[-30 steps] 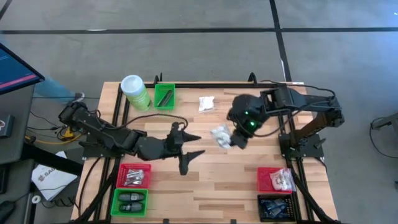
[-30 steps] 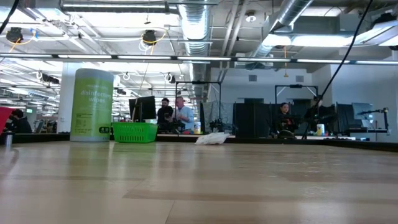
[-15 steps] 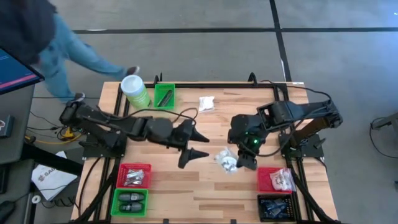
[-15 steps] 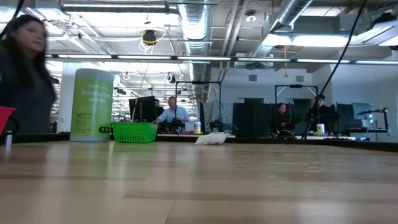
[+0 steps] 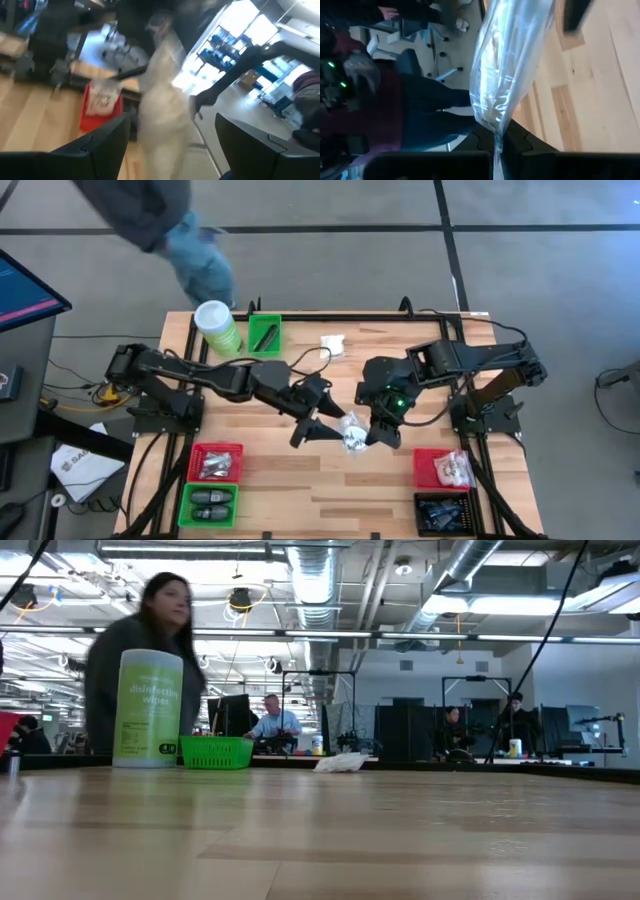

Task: Pick & Place Travel size toiletries
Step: Put the cotton pack into the right red bin

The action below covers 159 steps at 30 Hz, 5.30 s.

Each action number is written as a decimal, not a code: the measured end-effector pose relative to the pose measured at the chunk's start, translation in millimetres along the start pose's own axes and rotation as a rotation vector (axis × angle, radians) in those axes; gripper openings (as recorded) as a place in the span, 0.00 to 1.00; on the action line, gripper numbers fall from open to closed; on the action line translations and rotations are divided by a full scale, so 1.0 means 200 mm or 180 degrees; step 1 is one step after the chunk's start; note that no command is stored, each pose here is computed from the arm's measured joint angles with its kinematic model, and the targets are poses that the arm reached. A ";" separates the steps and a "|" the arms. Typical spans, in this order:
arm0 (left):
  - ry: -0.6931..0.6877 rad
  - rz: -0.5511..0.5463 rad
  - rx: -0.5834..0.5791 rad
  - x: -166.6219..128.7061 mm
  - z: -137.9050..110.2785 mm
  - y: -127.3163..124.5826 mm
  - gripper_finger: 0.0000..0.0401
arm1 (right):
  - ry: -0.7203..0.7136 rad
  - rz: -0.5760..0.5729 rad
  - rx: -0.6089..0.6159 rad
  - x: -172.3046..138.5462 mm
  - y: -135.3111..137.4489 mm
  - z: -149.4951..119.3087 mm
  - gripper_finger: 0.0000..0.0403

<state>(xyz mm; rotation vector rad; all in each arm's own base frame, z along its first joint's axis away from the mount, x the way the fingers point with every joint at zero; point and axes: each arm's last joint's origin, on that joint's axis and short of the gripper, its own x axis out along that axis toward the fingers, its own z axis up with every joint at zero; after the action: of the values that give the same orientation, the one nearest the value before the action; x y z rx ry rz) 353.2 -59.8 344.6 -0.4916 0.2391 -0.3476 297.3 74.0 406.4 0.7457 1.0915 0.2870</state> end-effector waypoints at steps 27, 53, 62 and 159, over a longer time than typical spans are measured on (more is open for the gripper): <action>-0.0017 -0.0217 -0.0200 0.06 -0.03 0.01 0.08 | -0.0200 -0.0008 -0.0010 -0.09 -0.05 0.03 0.19; -0.1802 0.0388 -0.0219 -0.12 0.23 -0.08 0.06 | -0.3226 -0.0555 -0.0138 -0.60 0.22 -0.25 0.59; -0.2123 0.0462 -0.0204 -0.14 0.26 -0.09 0.06 | -0.3568 -0.0694 -0.0314 -0.56 0.29 -0.24 0.59; -0.0845 0.1458 -0.0298 -0.37 0.07 -0.02 0.81 | -0.0714 -0.1854 0.2408 0.15 0.04 -0.93 0.00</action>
<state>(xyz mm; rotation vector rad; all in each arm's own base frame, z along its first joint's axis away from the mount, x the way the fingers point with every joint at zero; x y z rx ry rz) 288.0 -28.7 368.5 -0.5530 0.1044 0.1763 148.6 171.6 344.1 1.0450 1.1483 -0.7294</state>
